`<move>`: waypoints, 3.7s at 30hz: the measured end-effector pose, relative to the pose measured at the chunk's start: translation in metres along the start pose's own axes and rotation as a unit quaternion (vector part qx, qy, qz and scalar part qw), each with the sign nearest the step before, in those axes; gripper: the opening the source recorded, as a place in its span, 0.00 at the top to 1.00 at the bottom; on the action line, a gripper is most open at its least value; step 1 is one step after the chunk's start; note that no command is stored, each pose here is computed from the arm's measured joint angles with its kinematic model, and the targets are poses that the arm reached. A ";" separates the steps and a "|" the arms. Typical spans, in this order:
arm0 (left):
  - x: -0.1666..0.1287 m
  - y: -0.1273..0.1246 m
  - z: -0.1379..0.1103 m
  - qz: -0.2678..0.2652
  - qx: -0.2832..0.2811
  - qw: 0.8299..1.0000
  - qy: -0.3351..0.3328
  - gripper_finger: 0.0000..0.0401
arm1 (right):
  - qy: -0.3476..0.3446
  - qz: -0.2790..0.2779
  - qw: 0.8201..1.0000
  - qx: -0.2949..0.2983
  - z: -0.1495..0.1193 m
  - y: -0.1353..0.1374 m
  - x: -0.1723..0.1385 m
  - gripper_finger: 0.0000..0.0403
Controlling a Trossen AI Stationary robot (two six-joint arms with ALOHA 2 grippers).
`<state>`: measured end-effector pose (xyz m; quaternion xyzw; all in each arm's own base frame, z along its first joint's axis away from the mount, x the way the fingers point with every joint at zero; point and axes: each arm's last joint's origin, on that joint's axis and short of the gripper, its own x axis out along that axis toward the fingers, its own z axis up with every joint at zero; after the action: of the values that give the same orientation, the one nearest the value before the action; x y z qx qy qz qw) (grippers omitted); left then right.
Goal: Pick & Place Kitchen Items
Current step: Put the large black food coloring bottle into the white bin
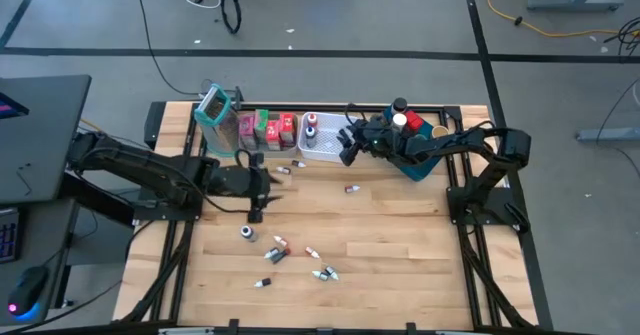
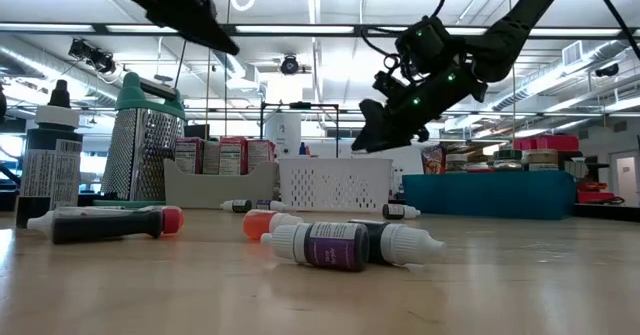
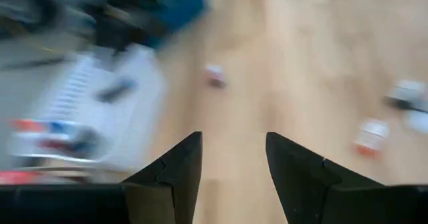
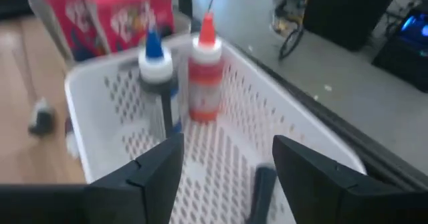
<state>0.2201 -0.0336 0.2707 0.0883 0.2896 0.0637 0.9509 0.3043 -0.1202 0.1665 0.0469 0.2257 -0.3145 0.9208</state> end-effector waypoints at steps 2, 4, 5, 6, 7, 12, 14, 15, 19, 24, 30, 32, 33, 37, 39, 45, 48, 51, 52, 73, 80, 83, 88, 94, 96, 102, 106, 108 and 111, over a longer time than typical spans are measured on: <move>-0.002 -0.005 -0.004 -0.073 -0.018 0.997 0.020 0.57 | -0.023 0.008 1.000 0.007 0.005 0.001 0.000 0.40; -0.004 -0.010 -0.007 -0.143 -0.049 0.988 0.040 0.57 | -0.043 0.020 0.999 0.010 0.009 0.002 0.000 0.41; -0.004 -0.012 -0.009 -0.165 -0.068 0.982 0.054 0.57 | -0.052 0.026 0.998 0.007 0.011 0.002 -0.001 0.41; -0.005 -0.014 -0.010 -0.180 -0.087 0.978 0.067 0.56 | -0.058 0.034 0.998 0.003 0.012 0.003 -0.001 0.42; -0.006 -0.016 -0.012 -0.189 -0.104 0.973 0.079 0.56 | -0.062 0.039 0.997 -0.003 0.013 0.003 -0.001 0.42; -0.011 -0.029 -0.020 -0.190 -0.098 0.969 0.121 0.53 | -0.081 0.042 0.995 -0.029 0.016 0.003 -0.001 0.43; -0.011 -0.035 -0.024 -0.178 -0.088 0.970 0.142 0.52 | -0.090 0.040 0.994 -0.036 0.018 0.002 -0.002 0.43; -0.011 -0.038 -0.026 -0.176 -0.086 0.969 0.152 0.51 | -0.097 0.039 0.994 -0.036 0.019 0.002 -0.002 0.43; -0.007 -0.052 -0.035 -0.187 -0.103 0.958 0.192 0.47 | -0.119 0.038 0.992 -0.031 0.024 0.001 -0.002 0.43; -0.009 -0.064 -0.047 -0.184 -0.105 0.950 0.227 0.47 | -0.121 0.038 0.991 -0.032 0.024 0.001 -0.002 0.43; -0.007 -0.065 -0.060 -0.154 -0.126 0.949 0.246 0.47 | -0.126 0.038 0.991 -0.031 0.025 0.001 -0.003 0.43; -0.006 -0.064 -0.062 -0.136 -0.117 0.953 0.245 0.46 | -0.127 0.038 0.991 -0.030 0.025 0.001 -0.003 0.43; -0.006 -0.063 -0.062 -0.127 -0.112 0.956 0.239 0.46 | -0.127 0.038 0.991 -0.030 0.025 0.001 -0.003 0.43; -0.005 -0.062 -0.062 -0.111 -0.088 0.963 0.228 0.44 | -0.128 0.041 0.990 -0.030 0.026 0.001 -0.003 0.43; -0.006 -0.062 -0.062 -0.120 -0.087 0.961 0.234 0.43 | -0.129 0.047 0.990 -0.031 0.026 0.001 -0.003 0.43; -0.008 -0.063 -0.066 -0.130 -0.113 0.949 0.264 0.41 | -0.132 0.047 0.990 -0.030 0.026 0.001 -0.003 0.43; -0.008 -0.062 -0.067 -0.132 -0.108 0.948 0.270 0.43 | -0.132 0.047 0.990 -0.030 0.026 0.001 -0.003 0.43; -0.008 -0.063 -0.069 -0.147 -0.113 0.942 0.281 0.46 | -0.132 0.047 0.990 -0.030 0.026 0.001 -0.003 0.43; -0.008 -0.063 -0.071 -0.151 -0.116 0.939 0.287 0.47 | -0.132 0.047 0.990 -0.030 0.026 0.001 -0.003 0.43; 0.013 -0.022 -0.024 0.021 -0.100 0.990 0.100 0.61 | -0.140 0.049 0.989 -0.028 0.028 0.002 -0.003 0.43; 0.029 0.045 0.005 0.111 -0.163 0.980 -0.028 0.62 | -0.139 0.103 0.984 -0.035 0.028 0.001 -0.003 0.43; 0.036 0.073 0.002 0.126 -0.166 0.977 -0.033 0.61 | -0.137 0.107 0.984 -0.035 0.028 0.000 -0.002 0.43; 0.059 0.104 -0.004 0.120 -0.179 0.975 -0.048 0.62 | -0.127 0.100 0.986 -0.034 0.026 -0.005 -0.001 0.43; 0.097 0.112 -0.022 0.091 -0.170 0.981 -0.012 0.61 | -0.120 0.097 0.988 -0.030 0.025 -0.007 0.000 0.43; 0.104 0.113 -0.029 0.095 -0.172 0.980 0.012 0.61 | -0.119 0.092 0.988 -0.029 0.025 -0.008 0.000 0.43; 0.112 0.119 -0.041 0.125 -0.168 0.977 0.045 0.61 | -0.118 0.092 0.988 -0.029 0.025 -0.008 0.000 0.43; 0.111 0.126 -0.045 0.132 -0.165 0.976 0.058 0.59 | -0.117 0.092 0.988 -0.030 0.024 -0.008 0.001 0.43; 0.110 0.130 -0.047 0.137 -0.156 0.976 0.061 0.59 | -0.116 0.092 0.989 -0.030 0.024 -0.008 0.001 0.43; 0.109 0.136 -0.048 0.132 -0.132 0.980 0.062 0.58 | -0.116 0.092 0.989 -0.026 0.024 -0.008 0.001 0.43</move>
<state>0.2734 0.1242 0.2000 -0.0049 0.3226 0.2322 0.9176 0.3093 -0.1323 0.1883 0.0065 0.1207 -0.2254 0.9667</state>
